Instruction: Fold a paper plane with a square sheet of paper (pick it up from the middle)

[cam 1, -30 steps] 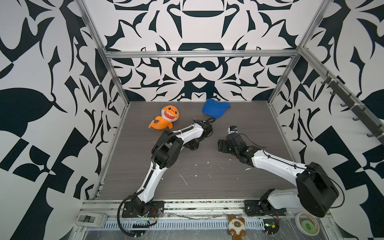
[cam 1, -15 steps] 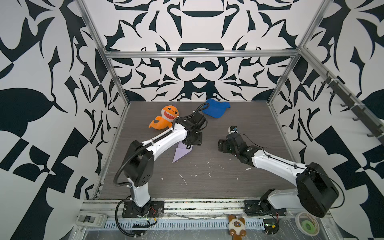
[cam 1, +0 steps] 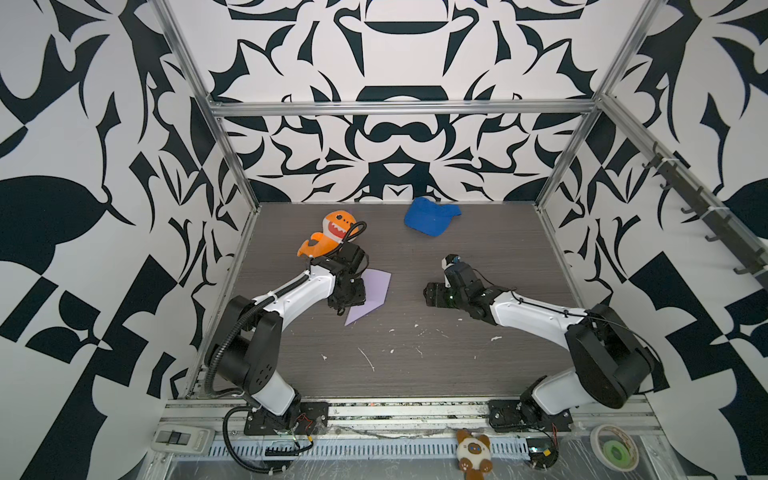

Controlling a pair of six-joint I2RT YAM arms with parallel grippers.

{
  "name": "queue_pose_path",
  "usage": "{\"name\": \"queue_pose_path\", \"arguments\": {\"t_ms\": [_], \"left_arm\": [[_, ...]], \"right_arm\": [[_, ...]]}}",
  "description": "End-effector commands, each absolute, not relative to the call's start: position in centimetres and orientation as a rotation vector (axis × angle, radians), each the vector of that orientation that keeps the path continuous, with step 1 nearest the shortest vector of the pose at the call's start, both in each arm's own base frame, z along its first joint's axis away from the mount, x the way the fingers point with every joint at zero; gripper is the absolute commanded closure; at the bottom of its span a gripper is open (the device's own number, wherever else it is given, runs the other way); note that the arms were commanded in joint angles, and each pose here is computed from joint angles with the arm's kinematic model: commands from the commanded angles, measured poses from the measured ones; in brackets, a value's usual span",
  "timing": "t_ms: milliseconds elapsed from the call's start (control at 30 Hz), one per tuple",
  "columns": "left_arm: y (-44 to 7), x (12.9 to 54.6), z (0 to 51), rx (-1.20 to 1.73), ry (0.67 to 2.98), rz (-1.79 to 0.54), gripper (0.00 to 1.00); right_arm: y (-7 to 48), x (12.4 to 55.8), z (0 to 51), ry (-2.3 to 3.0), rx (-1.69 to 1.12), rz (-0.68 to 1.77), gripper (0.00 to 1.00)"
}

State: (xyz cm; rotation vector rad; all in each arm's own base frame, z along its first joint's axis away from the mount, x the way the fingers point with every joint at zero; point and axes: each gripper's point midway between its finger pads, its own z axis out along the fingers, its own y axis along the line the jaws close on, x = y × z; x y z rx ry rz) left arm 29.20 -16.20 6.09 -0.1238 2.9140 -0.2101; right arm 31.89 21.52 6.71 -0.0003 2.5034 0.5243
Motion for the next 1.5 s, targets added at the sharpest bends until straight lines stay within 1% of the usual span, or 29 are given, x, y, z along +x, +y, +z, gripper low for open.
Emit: {"name": "queue_pose_path", "arguments": {"t_ms": [0, 167, 300, 600, 867, 1033, 1267, 1367, 1400, 1467], "left_arm": [[-14.7, 30.0, 4.7, -0.182, 2.904, -0.103, 0.64], [-14.4, 30.4, 3.2, -0.224, 2.924, -0.093, 0.74], [-14.4, 30.6, 2.4, -0.256, 2.938, -0.11, 0.78], [-14.8, 30.2, 1.2, -0.259, 2.983, -0.136, 0.8], [-14.8, 30.1, 0.7, -0.258, 2.995, -0.125, 0.81], [-14.8, 30.0, 0.6, -0.252, 2.998, -0.123, 0.81], [-14.8, 30.2, 0.8, -0.253, 2.992, -0.125, 0.81], [-14.9, 30.5, 1.3, -0.25, 2.979, -0.131, 0.81], [-15.0, 30.6, 1.5, -0.247, 2.976, -0.135, 0.8], [-15.1, 30.8, 2.0, -0.245, 2.962, -0.146, 0.8]], "right_arm": [[24.9, 32.7, 9.3, 2.437, -0.039, 0.721, 0.17], [27.9, 32.0, 9.3, 2.45, -0.089, 0.902, 0.17], [30.8, 31.2, 9.2, 2.46, -0.129, 1.081, 0.18], [35.9, 30.2, 8.5, 2.5, -0.164, 1.286, 0.22], [38.1, 30.7, 7.0, 2.537, -0.051, 1.41, 0.3], [39.2, 31.0, 6.9, 2.532, -0.04, 1.48, 0.41], [40.0, 31.7, 6.7, 2.525, 0.006, 1.514, 0.62], [40.4, 32.1, 6.9, 2.51, 0.043, 1.541, 0.72], [40.4, 32.2, 6.9, 2.503, 0.056, 1.549, 0.78], [40.5, 32.5, 7.2, 2.487, 0.074, 1.566, 0.86]]}}
